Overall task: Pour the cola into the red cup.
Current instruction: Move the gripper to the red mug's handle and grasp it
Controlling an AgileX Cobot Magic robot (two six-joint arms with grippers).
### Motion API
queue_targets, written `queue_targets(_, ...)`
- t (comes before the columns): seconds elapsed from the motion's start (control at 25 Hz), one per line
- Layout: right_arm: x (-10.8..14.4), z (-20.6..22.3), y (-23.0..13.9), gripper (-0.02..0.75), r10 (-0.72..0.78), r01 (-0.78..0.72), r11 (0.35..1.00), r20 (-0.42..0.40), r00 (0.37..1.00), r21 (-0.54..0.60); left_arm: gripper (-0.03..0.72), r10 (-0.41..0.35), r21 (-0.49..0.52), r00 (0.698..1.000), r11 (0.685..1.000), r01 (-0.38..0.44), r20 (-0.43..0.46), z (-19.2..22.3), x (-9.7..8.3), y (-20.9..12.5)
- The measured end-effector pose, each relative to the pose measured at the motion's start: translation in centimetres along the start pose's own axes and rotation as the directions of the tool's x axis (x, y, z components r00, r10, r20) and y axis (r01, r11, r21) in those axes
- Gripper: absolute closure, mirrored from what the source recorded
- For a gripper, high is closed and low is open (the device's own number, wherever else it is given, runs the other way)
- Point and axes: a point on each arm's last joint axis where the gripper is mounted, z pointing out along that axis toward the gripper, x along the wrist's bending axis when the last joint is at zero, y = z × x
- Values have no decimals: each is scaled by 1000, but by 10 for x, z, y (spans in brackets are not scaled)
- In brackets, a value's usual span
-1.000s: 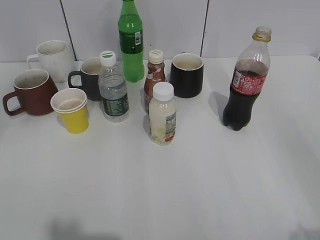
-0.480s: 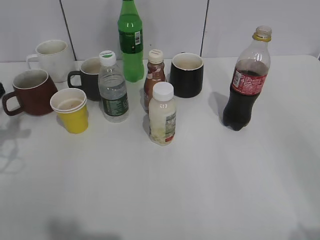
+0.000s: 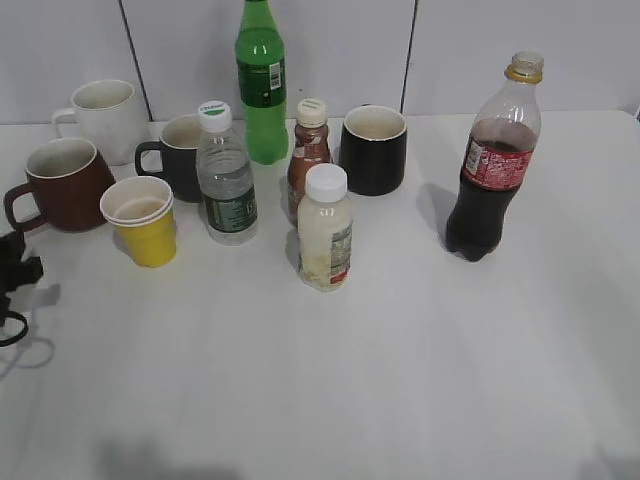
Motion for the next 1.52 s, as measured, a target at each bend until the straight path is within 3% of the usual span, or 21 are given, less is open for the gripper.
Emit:
queue_targets(0.2, 0, 0, 0, 183, 0, 0, 1000, 0, 1000, 0, 296, -4, 18, 1000, 1000, 4, -17, 16, 1, -9)
queue_targets(0.4, 0, 0, 0, 183, 1, -1, 1000, 0, 1000, 0, 296, -13, -52, 1000, 999, 12, -17, 31, 0, 4)
queue_targets(0.72, 0, 0, 0, 183, 0, 0, 1000, 0, 1000, 0, 296, -34, -64, 997, 998, 29, -68, 49, 18, 5)
queue_targets(1.08, 0, 0, 0, 183, 1, -1, 1000, 0, 1000, 0, 302, -17, -87, 1000, 996, 15, -27, 77, 17, 14)
queue_targets(1.2, 0, 0, 0, 183, 1, -1, 1000, 0, 1000, 0, 382, -15, -92, 1000, 996, 13, -21, 86, 16, 16)
queue_targets(1.36, 0, 0, 0, 183, 1, -1, 1000, 0, 1000, 0, 606, 6, -80, 1000, 997, -6, -4, 89, 15, 13)
queue_targets(1.52, 0, 0, 0, 183, 1, -1, 1000, 0, 1000, 0, 634, 36, -85, 999, 996, -33, 36, 89, 14, 13)
